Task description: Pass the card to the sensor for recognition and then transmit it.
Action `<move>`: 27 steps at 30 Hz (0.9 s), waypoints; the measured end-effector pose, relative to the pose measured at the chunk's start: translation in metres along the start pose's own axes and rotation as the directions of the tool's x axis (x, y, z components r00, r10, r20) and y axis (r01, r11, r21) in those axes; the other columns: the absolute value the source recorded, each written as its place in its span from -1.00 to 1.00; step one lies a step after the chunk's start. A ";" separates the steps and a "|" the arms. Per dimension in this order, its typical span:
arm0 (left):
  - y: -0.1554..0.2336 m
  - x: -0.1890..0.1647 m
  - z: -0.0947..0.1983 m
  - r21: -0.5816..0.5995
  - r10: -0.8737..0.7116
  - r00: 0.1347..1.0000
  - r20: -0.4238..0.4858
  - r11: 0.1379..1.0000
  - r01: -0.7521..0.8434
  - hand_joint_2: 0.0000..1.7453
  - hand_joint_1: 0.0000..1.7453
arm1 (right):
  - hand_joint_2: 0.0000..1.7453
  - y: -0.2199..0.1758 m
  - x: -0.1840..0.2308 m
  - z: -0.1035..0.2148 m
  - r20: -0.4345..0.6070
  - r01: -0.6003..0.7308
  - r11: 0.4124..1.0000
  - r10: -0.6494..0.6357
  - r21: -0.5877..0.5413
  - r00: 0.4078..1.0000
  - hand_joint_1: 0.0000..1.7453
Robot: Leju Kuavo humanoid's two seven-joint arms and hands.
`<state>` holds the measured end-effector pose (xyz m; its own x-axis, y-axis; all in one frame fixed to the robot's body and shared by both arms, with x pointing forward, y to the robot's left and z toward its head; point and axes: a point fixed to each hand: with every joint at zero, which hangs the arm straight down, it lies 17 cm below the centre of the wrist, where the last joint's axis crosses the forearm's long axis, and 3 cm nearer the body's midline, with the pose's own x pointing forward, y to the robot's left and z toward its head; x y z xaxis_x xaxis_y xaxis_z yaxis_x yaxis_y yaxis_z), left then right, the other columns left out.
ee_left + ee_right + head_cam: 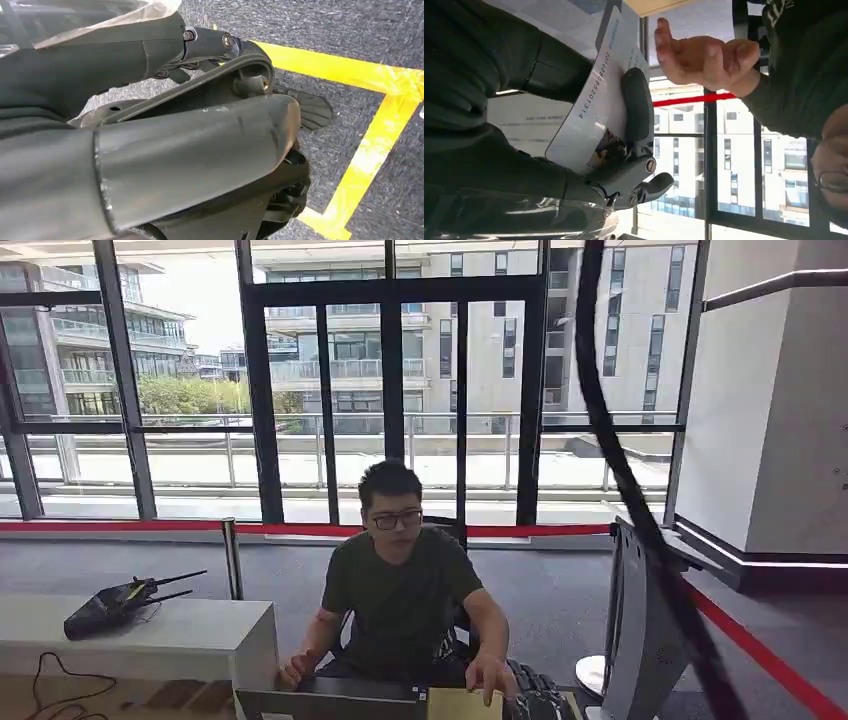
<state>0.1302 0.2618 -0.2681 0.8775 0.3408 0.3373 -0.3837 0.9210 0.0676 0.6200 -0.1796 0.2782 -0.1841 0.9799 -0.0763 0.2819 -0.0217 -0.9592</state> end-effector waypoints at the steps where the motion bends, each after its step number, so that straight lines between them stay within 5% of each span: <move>1: 0.000 0.000 0.000 -0.001 -0.003 1.000 0.001 1.000 0.003 -1.00 -1.00 | 1.00 0.001 0.002 0.000 0.004 -0.001 1.000 0.001 0.001 1.000 1.00; 14: -0.004 0.000 0.001 -0.021 -0.026 1.000 0.010 0.999 0.027 -1.00 -1.00 | 1.00 0.016 0.003 0.003 0.003 -0.003 0.999 0.003 0.035 1.000 1.00; 15: -0.004 0.000 0.001 -0.022 -0.028 1.000 0.010 0.999 0.028 -1.00 -1.00 | 1.00 0.017 0.003 0.003 0.002 -0.002 0.999 0.002 0.037 1.000 -0.86; 16: -0.005 0.000 0.001 -0.023 -0.028 1.000 0.010 0.999 0.028 -1.00 -1.00 | 1.00 0.017 0.002 0.003 0.001 -0.002 0.999 0.002 0.035 1.000 -1.00; 17: -0.005 0.000 0.001 -0.023 -0.028 1.000 0.010 0.999 0.028 -1.00 -1.00 | -1.00 0.018 0.002 0.004 0.000 -0.001 0.999 0.001 0.033 1.000 -1.00; 27: -0.003 0.000 0.001 -0.016 -0.019 1.000 0.008 1.000 0.019 -1.00 -1.00 | -1.00 0.032 0.004 0.011 0.021 -0.009 0.998 0.008 0.054 1.000 -1.00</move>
<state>0.1310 0.2585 -0.2677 0.8823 0.3218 0.3436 -0.3621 0.9303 0.0587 0.6177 -0.1783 0.2439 -0.2013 0.9754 -0.0897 0.2319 -0.0415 -0.9718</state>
